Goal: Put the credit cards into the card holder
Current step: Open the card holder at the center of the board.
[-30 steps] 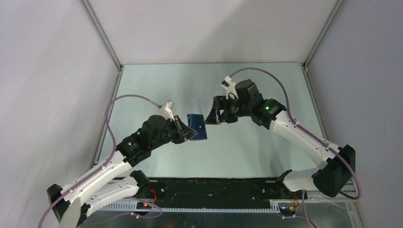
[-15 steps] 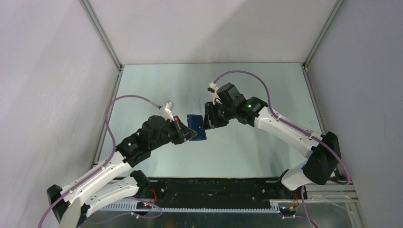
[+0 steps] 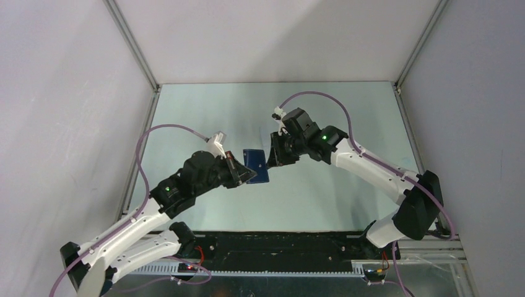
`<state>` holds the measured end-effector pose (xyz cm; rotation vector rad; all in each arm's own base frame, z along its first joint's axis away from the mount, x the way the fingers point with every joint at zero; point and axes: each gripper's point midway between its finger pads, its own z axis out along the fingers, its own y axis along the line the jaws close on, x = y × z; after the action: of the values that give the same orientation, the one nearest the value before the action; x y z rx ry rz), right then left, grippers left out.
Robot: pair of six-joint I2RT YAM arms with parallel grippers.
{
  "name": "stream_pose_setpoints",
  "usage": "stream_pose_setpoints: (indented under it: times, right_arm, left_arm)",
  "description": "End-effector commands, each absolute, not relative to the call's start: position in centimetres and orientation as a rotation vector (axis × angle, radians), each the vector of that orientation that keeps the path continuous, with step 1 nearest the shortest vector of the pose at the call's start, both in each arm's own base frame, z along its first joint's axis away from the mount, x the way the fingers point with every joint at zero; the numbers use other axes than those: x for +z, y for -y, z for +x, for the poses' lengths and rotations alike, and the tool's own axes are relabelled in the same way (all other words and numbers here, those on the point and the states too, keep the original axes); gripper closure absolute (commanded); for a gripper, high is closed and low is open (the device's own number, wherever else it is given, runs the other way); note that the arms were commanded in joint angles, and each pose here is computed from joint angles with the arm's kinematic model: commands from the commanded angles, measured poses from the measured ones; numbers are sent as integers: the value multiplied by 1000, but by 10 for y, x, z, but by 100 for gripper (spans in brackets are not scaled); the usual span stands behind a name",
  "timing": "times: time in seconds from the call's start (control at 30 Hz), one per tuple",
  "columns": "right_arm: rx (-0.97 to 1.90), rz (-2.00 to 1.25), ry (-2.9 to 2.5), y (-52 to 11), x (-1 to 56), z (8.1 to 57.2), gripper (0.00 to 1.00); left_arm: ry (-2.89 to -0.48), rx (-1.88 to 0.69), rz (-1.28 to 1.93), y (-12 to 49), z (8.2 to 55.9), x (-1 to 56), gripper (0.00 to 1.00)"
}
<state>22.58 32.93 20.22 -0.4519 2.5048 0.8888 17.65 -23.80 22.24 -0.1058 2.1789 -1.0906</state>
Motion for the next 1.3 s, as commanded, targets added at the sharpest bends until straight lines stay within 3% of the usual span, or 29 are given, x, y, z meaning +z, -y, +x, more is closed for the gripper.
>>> stream_pose_setpoints:
  times: [0.0,0.13,0.37,0.4,0.47,0.5,0.53,0.57,0.63,0.7,1.03,1.27]
  right_arm:
    - [965,-453,-2462,-339,219,229,82]
    - [1038,-448,-2445,-340,222,227,100]
    - [1146,-444,-2391,-334,234,225,100]
    - [1157,-435,-2383,-331,236,225,100]
    - [1189,-430,-2352,-328,242,225,100]
    - [1206,-430,-2334,-327,248,223,100]
    - [1210,-422,-2327,-324,249,224,100]
    - [1226,-424,-2311,-322,254,222,100]
    - [1233,-418,-2297,-316,258,221,100]
    - [1241,-428,-2279,-312,264,218,100]
    - [1252,-503,-2360,-309,235,218,100]
    - [1493,-521,-2396,-317,198,197,100]
  left_arm:
    - [-2113,-1148,-96,241,175,238,100]
    - [-2109,-1146,-103,239,176,237,100]
    - [-2114,-1122,-116,237,178,232,100]
    - [-2115,-1120,-117,237,178,231,96]
    - [-2117,-1111,-112,237,179,230,80]
    - [-2115,-1106,-107,237,180,230,61]
    - [-2118,-1099,-100,237,180,228,50]
    - [-2120,-1094,-97,237,181,227,33]
    - [-2128,-1082,-94,237,182,224,12]
    - [-2137,-1069,-87,237,183,220,3]
    - [-2173,-941,-69,234,198,200,0]
    - [-2277,-912,-47,248,203,177,6]
